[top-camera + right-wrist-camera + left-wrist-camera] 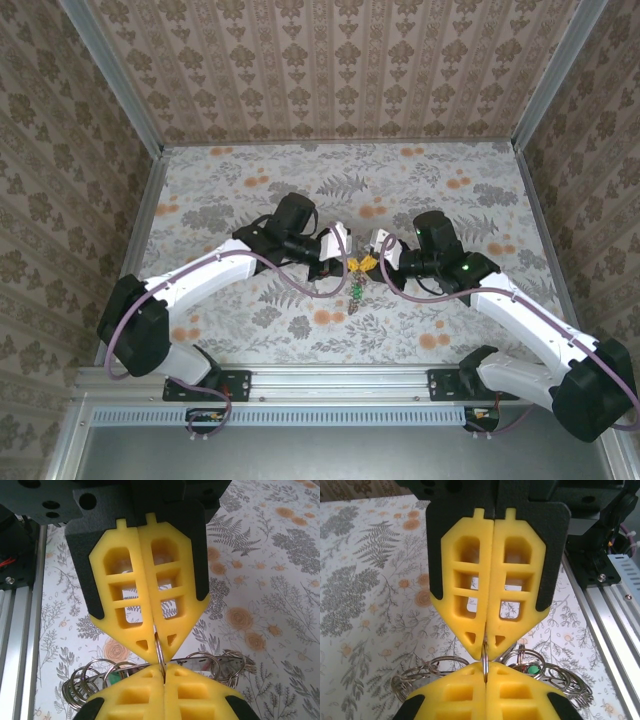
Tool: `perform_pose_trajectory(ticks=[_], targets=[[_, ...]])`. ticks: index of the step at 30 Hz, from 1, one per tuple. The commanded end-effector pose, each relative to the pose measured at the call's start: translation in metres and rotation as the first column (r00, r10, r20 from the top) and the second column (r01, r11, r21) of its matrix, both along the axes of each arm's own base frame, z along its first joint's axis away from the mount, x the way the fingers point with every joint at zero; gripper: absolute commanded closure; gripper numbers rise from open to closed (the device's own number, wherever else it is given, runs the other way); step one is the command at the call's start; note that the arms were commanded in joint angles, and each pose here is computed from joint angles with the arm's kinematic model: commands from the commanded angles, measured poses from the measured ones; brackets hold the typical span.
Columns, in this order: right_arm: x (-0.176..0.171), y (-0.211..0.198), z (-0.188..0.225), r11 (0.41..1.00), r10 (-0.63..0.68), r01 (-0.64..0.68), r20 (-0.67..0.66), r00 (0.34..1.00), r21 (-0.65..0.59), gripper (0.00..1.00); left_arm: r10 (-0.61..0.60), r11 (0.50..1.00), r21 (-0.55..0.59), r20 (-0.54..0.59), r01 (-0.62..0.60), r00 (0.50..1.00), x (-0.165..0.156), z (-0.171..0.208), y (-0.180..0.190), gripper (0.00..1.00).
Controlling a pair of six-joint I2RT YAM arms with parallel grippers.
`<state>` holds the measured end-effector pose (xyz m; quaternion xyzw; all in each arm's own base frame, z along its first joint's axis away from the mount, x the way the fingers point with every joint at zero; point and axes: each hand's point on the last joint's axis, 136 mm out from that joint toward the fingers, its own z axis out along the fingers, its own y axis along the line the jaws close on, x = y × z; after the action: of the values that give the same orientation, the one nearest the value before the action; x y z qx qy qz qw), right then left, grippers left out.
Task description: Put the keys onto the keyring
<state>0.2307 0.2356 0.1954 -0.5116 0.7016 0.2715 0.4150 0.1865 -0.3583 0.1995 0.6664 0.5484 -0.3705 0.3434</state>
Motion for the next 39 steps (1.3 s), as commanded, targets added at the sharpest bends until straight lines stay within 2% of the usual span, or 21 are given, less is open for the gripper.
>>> perform_pose_trajectory(ticks=[1,6,13,22,23,26,28,30,33,39], targets=[[0.0,0.0,0.016,1.0,0.008,-0.007,0.054,0.998,-0.014,1.0,0.009,1.0,0.001,0.033,-0.009,0.999,0.005,0.008,-0.003,1.0],[-0.002,-0.001,0.014,1.0,0.015,-0.015,0.081,0.997,-0.002,0.98,-0.002,0.998,-0.062,0.002,0.002,1.0,0.004,0.016,-0.005,1.0],[-0.002,0.008,0.018,0.996,0.044,-0.049,0.066,0.997,0.078,0.91,-0.121,0.97,-0.215,-0.027,0.112,0.992,-0.012,0.039,-0.002,1.0],[0.001,0.007,0.021,0.994,0.038,-0.045,0.07,0.997,0.097,0.88,-0.149,0.956,-0.262,-0.037,0.134,0.988,-0.016,0.046,0.003,1.0],[0.001,0.006,0.022,0.994,0.038,-0.045,0.073,0.997,0.1,0.89,-0.148,0.955,-0.263,-0.036,0.134,0.988,-0.016,0.046,0.004,1.0],[0.002,0.007,0.027,0.993,0.033,-0.042,0.082,0.996,0.113,0.99,-0.141,0.957,-0.261,-0.038,0.127,0.989,-0.015,0.045,0.004,1.0],[0.002,0.007,0.029,0.992,0.031,-0.041,0.085,0.996,0.115,1.0,-0.111,0.965,-0.24,-0.029,0.101,0.993,-0.011,0.043,0.005,0.98],[0.003,0.005,0.03,0.994,0.02,-0.029,0.081,0.996,0.107,1.0,-0.066,0.976,-0.207,-0.02,0.06,0.998,-0.005,0.037,0.007,0.89],[0.003,0.003,0.028,0.996,0.011,-0.017,0.07,0.998,0.083,1.0,-0.001,0.99,-0.142,0.004,0.002,1.0,0.003,0.027,0.01,0.84],[0.004,0.003,0.027,0.998,-0.003,-0.002,0.068,0.998,0.069,1.0,0.036,0.997,-0.066,0.041,-0.033,0.999,0.007,0.018,0.013,0.79]])
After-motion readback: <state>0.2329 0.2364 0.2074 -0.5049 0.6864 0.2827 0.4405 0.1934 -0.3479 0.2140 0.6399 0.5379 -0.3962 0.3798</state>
